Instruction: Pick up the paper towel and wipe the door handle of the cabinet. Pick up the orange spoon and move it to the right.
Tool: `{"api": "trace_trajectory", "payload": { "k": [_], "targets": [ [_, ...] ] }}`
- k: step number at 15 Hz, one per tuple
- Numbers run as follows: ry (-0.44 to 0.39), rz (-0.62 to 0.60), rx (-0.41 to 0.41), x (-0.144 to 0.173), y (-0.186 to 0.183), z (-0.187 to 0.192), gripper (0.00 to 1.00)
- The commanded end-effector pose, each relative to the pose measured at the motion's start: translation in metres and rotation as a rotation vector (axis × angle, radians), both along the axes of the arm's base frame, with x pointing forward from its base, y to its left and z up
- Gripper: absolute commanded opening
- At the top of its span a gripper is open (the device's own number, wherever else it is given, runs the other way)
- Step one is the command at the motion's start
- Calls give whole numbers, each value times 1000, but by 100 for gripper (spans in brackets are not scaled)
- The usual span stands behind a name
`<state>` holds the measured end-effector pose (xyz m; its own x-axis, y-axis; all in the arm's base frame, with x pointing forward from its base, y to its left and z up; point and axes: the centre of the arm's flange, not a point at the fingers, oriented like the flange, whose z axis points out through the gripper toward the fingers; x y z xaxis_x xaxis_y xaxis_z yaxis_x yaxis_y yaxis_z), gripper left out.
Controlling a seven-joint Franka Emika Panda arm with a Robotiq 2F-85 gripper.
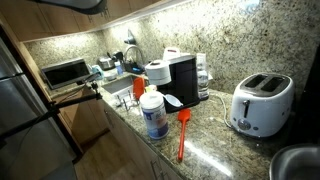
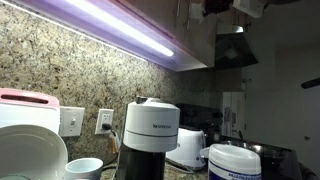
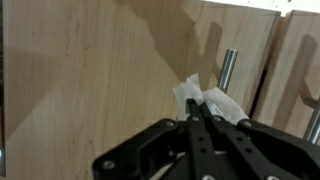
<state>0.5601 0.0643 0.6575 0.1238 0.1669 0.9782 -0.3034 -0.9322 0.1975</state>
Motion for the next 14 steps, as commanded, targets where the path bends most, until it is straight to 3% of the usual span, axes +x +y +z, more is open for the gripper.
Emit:
{"api": "trace_trajectory", "payload": {
  "k": [1,7,14],
  "targets": [
    [28,2,-22,11,1,16,1],
    [130,2,-139,29,29,9,1],
    [186,-7,-140,57,37,-3,1]
  ]
}}
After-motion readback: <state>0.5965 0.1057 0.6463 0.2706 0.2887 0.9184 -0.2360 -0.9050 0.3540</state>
